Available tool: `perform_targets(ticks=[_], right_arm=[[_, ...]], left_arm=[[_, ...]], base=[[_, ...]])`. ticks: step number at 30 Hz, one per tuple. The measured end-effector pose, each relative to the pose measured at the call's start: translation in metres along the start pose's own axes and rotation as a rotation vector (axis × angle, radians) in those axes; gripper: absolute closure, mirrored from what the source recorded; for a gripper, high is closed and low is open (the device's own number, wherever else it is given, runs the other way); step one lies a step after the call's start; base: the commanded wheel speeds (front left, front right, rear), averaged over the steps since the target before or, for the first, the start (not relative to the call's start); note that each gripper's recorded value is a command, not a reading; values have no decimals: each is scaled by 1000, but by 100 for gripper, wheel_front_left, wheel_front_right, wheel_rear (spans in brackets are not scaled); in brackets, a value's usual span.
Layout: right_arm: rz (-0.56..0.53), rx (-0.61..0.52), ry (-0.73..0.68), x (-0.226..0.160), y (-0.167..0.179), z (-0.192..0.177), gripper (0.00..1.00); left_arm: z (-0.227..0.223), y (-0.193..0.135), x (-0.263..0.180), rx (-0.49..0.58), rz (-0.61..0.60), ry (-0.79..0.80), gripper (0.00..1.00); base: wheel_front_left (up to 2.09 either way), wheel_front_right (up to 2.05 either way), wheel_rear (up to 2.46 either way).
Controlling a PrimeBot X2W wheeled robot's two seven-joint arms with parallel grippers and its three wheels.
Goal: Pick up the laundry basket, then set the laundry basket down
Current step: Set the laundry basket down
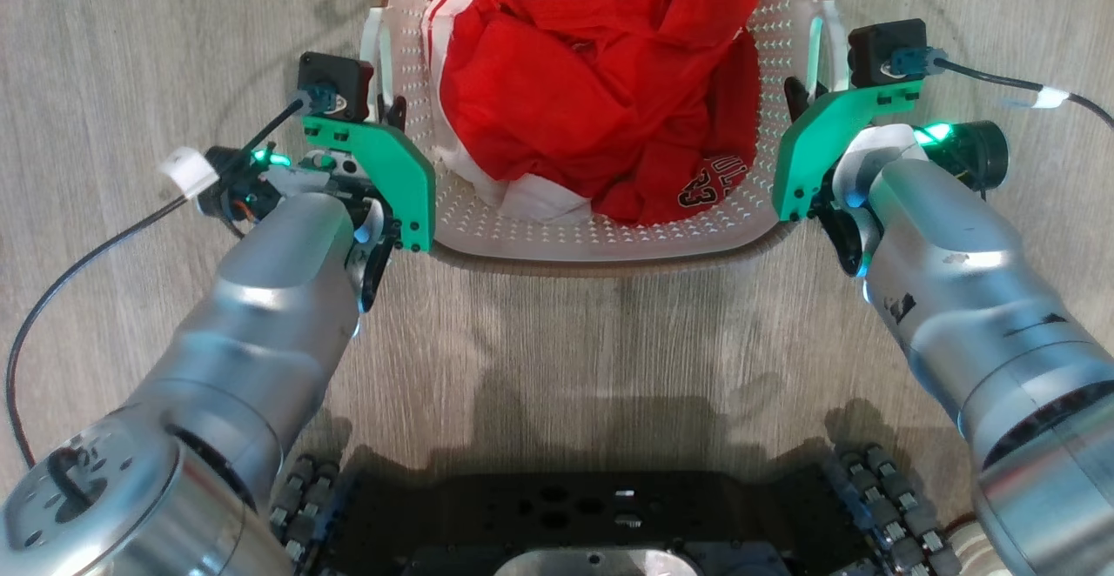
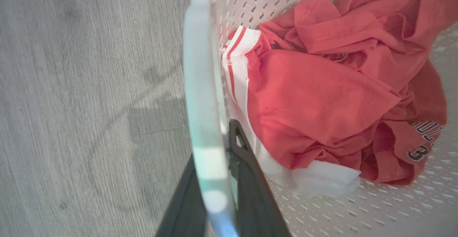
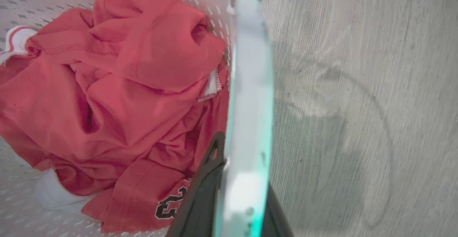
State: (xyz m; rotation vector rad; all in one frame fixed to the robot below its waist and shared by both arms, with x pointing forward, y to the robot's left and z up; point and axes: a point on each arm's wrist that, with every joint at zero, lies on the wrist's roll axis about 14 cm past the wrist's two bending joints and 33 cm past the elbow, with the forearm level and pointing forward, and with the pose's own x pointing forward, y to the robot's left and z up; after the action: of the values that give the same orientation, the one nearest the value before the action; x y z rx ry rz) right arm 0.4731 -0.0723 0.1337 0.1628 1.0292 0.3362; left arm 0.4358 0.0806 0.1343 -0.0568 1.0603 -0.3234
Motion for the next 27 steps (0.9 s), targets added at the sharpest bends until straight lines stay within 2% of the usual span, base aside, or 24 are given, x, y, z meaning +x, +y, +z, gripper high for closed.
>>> perform_targets(ticks=[8, 9, 12, 13, 14, 15, 16, 17, 18, 19, 20, 27], right_arm=[[-4, -4, -2, 1, -1, 1, 100], [-4, -4, -1, 1, -1, 1, 96], [-3, -13, 0, 1, -1, 1, 67], [-2, -19, 0, 1, -1, 2, 59], [-2, -20, -2, 1, -1, 2, 53], [-3, -22, -3, 0, -1, 3, 33], [-3, -26, -4, 0, -1, 4, 2], [-4, -26, -6, 0, -1, 5, 0], [-5, -26, -8, -1, -2, 6, 0], [-6, -26, -11, -1, -2, 7, 0], [-6, -27, -13, -2, -2, 8, 0], [-7, -40, -39, -7, -1, 17, 0]], left_arm=[[0, -1, 0, -3, -3, -2, 100], [1, -1, 0, -5, -3, -3, 100], [2, 1, -1, -13, 8, -5, 97], [2, 1, -1, -14, 10, -6, 88], [2, 2, -1, -11, 13, -4, 73], [2, 3, -2, -8, 18, -1, 63], [2, 3, -2, -8, 20, 1, 60], [2, 3, -2, -14, 21, 4, 54], [3, 3, -3, -19, 22, 3, 36], [3, 4, -3, -22, 25, 6, 13], [3, 4, -4, -22, 30, 9, 0], [8, 4, -8, -20, 41, -1, 0]], base=[[0, 0, 0], [0, 0, 0], [0, 0, 0], [0, 0, 0], [0, 0, 0], [0, 0, 0], [0, 0, 0], [0, 0, 0], [0, 0, 0], [0, 0, 0], [0, 0, 0], [0, 0, 0]])
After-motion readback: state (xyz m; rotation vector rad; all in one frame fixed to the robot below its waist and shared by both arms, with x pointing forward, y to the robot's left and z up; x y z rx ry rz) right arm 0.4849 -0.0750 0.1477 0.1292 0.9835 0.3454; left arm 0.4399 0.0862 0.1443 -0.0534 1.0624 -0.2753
